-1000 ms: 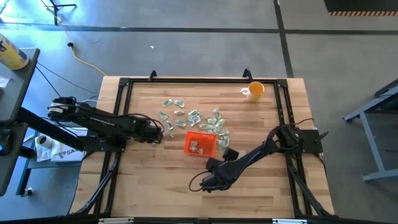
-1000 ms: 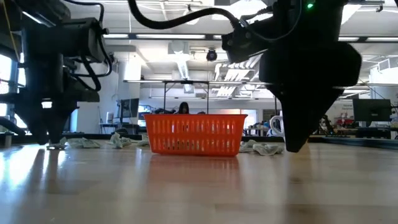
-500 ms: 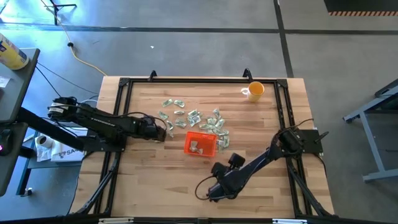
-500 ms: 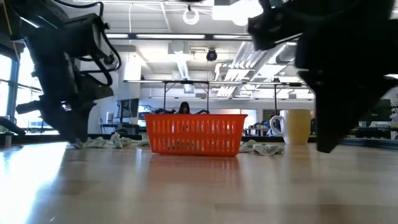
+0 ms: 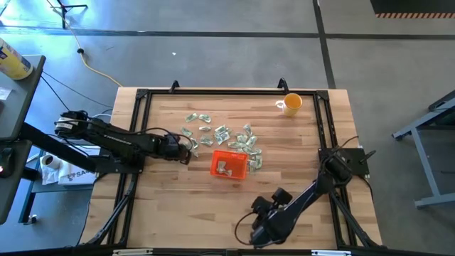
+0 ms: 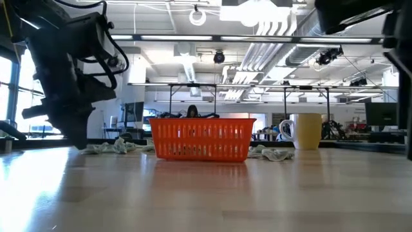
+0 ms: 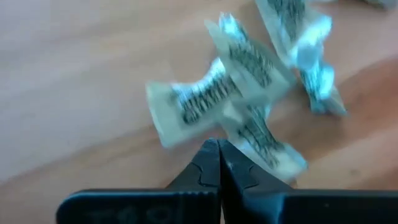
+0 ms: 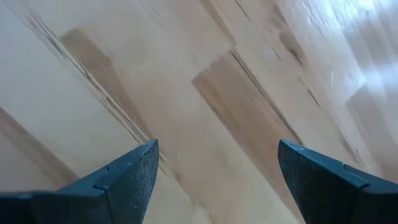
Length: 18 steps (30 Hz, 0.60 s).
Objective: Pick and place Stevia / Truvia into bins
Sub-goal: Put the stevia packet into the orange bin
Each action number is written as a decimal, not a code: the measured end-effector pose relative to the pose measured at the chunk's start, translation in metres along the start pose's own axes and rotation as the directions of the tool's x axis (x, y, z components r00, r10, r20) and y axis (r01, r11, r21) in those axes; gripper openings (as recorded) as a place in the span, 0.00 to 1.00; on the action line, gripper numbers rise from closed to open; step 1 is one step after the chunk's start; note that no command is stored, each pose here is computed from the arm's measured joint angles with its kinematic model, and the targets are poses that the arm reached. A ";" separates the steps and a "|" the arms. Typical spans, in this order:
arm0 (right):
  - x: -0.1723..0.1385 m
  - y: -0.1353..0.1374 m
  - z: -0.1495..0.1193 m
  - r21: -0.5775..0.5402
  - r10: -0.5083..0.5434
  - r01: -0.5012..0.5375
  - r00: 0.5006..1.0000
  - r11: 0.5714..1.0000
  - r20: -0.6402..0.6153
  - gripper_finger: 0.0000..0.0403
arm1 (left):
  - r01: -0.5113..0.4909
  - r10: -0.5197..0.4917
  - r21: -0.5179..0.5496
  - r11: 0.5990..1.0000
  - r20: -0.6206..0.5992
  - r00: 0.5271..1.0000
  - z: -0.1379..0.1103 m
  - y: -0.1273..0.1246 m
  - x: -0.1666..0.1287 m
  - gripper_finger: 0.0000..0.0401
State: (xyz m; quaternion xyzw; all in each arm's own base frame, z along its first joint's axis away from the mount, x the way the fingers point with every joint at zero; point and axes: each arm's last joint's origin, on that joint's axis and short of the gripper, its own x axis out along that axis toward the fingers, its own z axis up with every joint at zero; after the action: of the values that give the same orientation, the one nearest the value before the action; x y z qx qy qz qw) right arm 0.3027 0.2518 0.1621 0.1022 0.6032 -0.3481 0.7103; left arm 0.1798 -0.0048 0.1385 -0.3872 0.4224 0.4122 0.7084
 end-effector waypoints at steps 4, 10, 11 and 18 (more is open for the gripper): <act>-0.003 0.001 -0.009 0.008 0.004 -0.004 1.000 1.000 -0.008 0.79 | 0.072 -0.072 0.015 0.997 -0.043 0.996 0.003 -0.006 -0.009 0.06; -0.005 0.002 -0.015 0.010 0.010 -0.009 1.000 1.000 -0.013 0.79 | 0.078 -0.082 -0.071 0.994 -0.053 0.995 0.004 -0.007 -0.013 0.25; -0.005 0.002 -0.015 0.010 0.009 -0.009 1.000 1.000 -0.013 0.79 | 0.075 -0.080 -0.094 0.993 -0.058 0.995 0.004 -0.007 -0.012 0.31; 0.011 0.000 -0.020 0.006 -0.013 0.014 0.999 1.000 -0.053 0.79 | 0.084 -0.096 -0.178 0.980 -0.058 0.994 0.004 -0.011 -0.008 0.68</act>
State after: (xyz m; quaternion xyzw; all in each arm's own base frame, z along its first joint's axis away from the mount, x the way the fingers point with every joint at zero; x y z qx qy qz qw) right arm 0.2874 0.2586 0.1465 0.1094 0.6213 -0.3519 0.6915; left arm 0.1885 -0.0078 0.1495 -0.4800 0.3897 0.4022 0.6752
